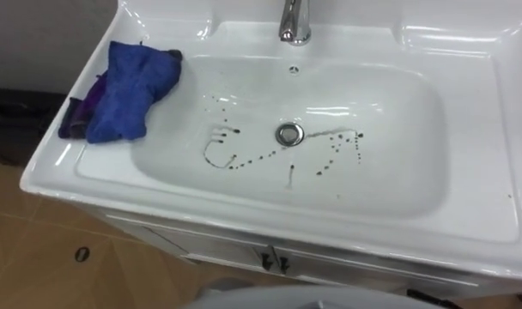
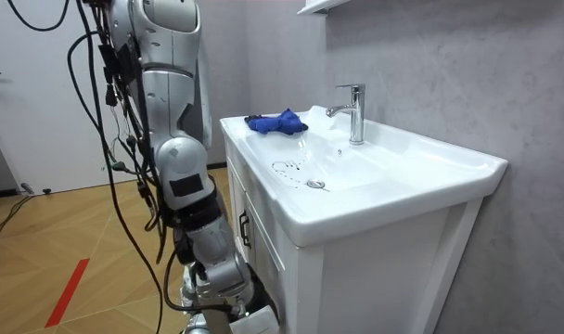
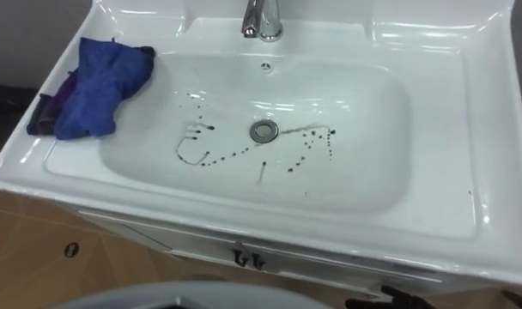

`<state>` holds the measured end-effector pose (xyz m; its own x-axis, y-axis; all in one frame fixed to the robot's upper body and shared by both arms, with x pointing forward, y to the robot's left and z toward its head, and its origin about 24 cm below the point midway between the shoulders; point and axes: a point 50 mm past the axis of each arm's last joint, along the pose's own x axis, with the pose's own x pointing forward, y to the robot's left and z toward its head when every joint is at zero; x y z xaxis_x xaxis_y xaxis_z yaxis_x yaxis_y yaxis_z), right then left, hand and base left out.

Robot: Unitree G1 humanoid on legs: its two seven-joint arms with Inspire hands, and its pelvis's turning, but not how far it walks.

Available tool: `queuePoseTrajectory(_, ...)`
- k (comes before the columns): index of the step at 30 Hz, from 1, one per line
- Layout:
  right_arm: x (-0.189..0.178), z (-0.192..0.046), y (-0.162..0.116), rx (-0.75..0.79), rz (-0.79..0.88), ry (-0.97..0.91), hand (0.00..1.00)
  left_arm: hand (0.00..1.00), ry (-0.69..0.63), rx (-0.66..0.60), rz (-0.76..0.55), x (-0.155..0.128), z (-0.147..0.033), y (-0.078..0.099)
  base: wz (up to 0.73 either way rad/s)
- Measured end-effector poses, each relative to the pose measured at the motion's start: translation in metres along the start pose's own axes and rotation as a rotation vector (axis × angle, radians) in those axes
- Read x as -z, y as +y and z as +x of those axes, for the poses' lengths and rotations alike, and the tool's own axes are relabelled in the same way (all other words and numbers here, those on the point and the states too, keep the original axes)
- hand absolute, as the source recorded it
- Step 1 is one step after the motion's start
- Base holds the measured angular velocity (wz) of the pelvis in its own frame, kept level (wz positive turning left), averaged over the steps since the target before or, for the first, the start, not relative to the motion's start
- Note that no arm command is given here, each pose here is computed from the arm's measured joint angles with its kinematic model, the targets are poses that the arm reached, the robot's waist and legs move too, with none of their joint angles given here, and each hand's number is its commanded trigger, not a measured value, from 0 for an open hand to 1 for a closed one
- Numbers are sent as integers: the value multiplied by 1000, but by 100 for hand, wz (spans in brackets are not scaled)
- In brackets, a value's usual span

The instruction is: Wipe basin

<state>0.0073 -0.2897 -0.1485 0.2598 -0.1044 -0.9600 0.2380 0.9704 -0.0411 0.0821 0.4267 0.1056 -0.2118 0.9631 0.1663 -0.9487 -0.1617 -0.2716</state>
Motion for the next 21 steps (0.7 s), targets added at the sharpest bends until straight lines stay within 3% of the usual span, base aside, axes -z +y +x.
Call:
queuePoseTrajectory(5, -3, 1, 3, -24, -22, -23, 0, 0, -143, 168, 93, -8, -18, -17, -3)
queuePoseTrajectory(7, -4, 1, 4, -33, -25, -33, 0, 0, -271, 275, 191, -11, -31, -25, -5)
queuePoseTrajectory(10, -7, 3, 6, -37, -29, -38, 0, 0, -352, 382, 268, -8, -45, -35, 0)
queuePoseTrajectory(12, -8, 3, 7, -43, -30, -38, 0, 0, -415, 506, 333, -2, -64, -45, 6)
queuePoseTrajectory(15, -11, 4, 8, -52, -34, -43, 0, 0, -456, 663, 380, 6, -88, -56, -1)
queuePoseTrajectory(21, -16, 8, 13, -60, -20, -34, 0, 0, -472, 839, 435, 18, -116, -62, -4)
